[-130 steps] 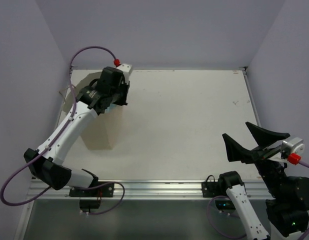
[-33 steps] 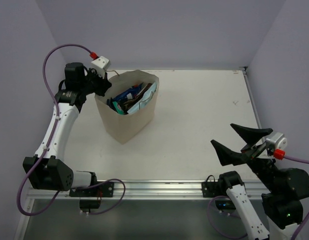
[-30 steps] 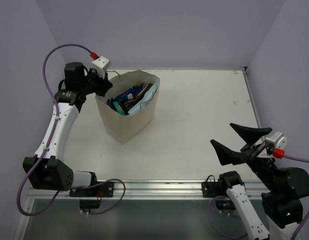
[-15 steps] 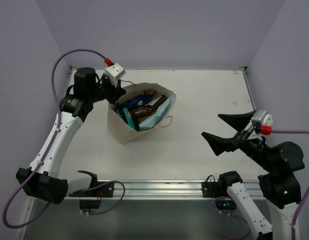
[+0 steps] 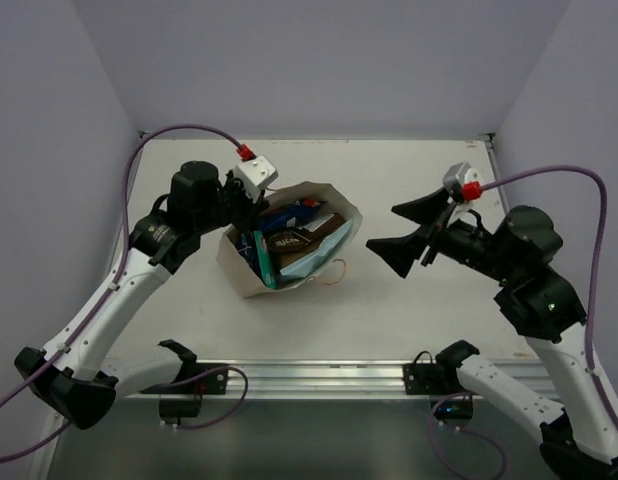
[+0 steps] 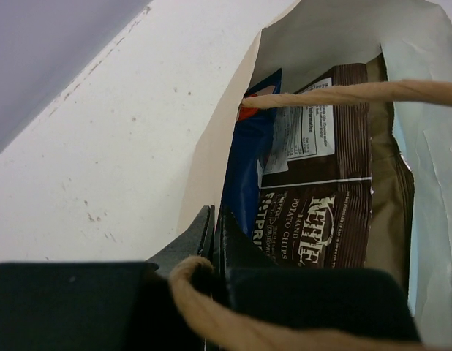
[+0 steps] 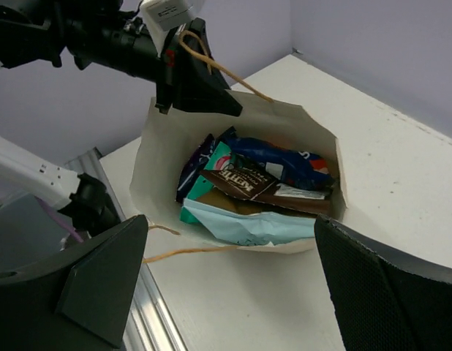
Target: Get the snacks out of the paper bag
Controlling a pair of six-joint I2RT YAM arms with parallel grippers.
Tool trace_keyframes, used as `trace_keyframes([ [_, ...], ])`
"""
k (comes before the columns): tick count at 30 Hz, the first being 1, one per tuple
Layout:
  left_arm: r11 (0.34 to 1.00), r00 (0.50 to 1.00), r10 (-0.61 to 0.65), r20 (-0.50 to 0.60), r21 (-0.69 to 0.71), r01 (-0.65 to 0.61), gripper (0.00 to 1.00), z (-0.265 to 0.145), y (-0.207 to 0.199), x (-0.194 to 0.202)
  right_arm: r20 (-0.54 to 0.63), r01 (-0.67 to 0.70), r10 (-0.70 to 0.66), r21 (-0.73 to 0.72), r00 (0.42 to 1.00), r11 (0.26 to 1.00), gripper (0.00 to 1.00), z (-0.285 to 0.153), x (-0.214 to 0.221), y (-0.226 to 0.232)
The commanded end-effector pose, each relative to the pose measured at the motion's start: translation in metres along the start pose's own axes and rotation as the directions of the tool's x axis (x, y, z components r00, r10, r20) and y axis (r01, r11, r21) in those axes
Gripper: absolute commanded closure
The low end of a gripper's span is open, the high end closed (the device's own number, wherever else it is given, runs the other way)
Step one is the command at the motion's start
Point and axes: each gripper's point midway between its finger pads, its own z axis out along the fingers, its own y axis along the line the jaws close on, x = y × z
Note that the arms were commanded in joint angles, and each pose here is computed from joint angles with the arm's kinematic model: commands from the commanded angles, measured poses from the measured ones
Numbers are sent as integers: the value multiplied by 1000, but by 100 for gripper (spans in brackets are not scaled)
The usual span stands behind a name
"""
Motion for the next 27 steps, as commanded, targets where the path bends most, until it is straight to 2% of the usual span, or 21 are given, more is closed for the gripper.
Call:
trace_keyframes([
  [1, 998, 1000, 1, 10, -58, -1, 100, 1, 0, -6, -53, 55, -55, 12, 997, 998, 1, 26, -4, 3],
  [2, 997, 1000, 2, 9, -83, -2, 100, 0, 4, -7, -78, 70, -67, 38, 995, 997, 1, 35, 1, -1],
  [3, 995, 1000, 11, 12, -100, -10, 100, 0, 8, -10, -104, 110, -110, -8, 988, 994, 1, 43, 3, 12],
  [4, 991, 999, 22, 27, -130, -18, 100, -3, 14, -17, -161, 118, -119, -16, 980, 993, 1, 61, 16, 10],
  [7, 979, 997, 56, 51, -196, -45, 100, -5, 30, -34, -236, 127, -134, -45, 963, 991, 1, 92, 28, 10],
  [12, 952, 991, 132, 30, -282, -118, 100, 2, 53, -50, -242, 222, -235, -81, 941, 972, 1, 128, 29, 5],
  [18, 928, 982, 175, 71, -345, -140, 100, 5, 93, -82, -278, 304, -317, -88, 907, 949, 1, 166, 40, -10],
  [22, 936, 974, 209, 89, -305, -173, 100, 10, 94, -93, -278, 345, -357, -92, 892, 934, 7, 183, 42, -17],
  [27, 957, 959, 247, 138, -188, -220, 100, -3, 62, -92, -275, 331, -355, -131, 893, 934, 9, 184, 51, -12],
])
